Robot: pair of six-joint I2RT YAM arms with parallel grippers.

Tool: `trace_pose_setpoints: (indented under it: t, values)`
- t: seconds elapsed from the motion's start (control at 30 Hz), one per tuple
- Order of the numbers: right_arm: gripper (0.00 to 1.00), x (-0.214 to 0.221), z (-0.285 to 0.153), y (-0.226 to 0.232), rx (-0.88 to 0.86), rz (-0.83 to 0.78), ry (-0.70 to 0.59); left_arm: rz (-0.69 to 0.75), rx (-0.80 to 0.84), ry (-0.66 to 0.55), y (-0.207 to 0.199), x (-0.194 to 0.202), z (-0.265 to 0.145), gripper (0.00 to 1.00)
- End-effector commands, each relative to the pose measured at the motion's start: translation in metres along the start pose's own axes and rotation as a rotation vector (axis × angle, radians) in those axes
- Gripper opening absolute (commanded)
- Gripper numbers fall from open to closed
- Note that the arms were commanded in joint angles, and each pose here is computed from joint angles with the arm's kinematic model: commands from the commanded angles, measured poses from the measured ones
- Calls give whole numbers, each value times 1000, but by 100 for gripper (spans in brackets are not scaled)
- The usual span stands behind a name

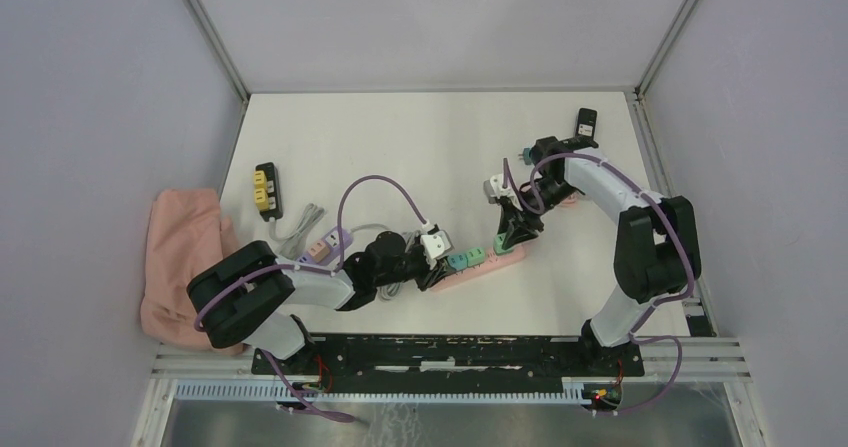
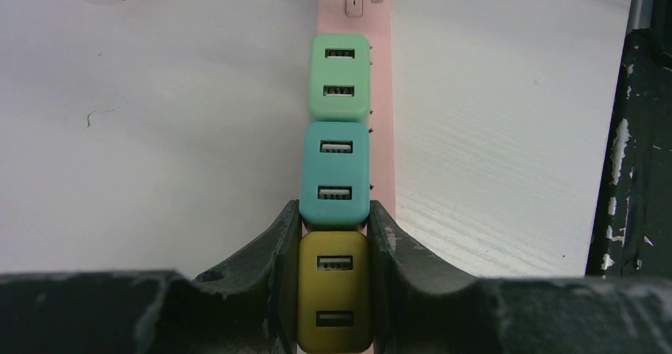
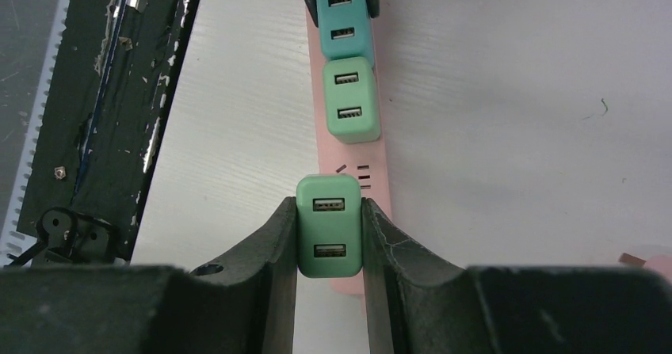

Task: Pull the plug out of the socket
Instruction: Remove the plug from the socket.

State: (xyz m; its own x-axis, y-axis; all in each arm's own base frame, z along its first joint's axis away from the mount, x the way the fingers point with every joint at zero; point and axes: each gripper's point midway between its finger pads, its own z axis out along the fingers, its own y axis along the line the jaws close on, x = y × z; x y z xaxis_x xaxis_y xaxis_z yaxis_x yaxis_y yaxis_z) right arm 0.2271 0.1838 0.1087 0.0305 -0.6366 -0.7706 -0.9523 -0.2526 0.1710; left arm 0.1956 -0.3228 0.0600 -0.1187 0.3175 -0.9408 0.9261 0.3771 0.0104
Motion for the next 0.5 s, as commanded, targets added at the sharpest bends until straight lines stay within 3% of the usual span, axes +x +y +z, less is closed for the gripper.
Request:
trace_pose_setpoints:
  t: [0.0, 0.47]
  values:
    - [0, -36, -12, 10, -10, -57, -110, 14, -22, 135, 5, 37, -5, 3]
    - [0, -62, -42, 6, 52, -4, -281, 14, -20, 136, 5, 37, -4, 3]
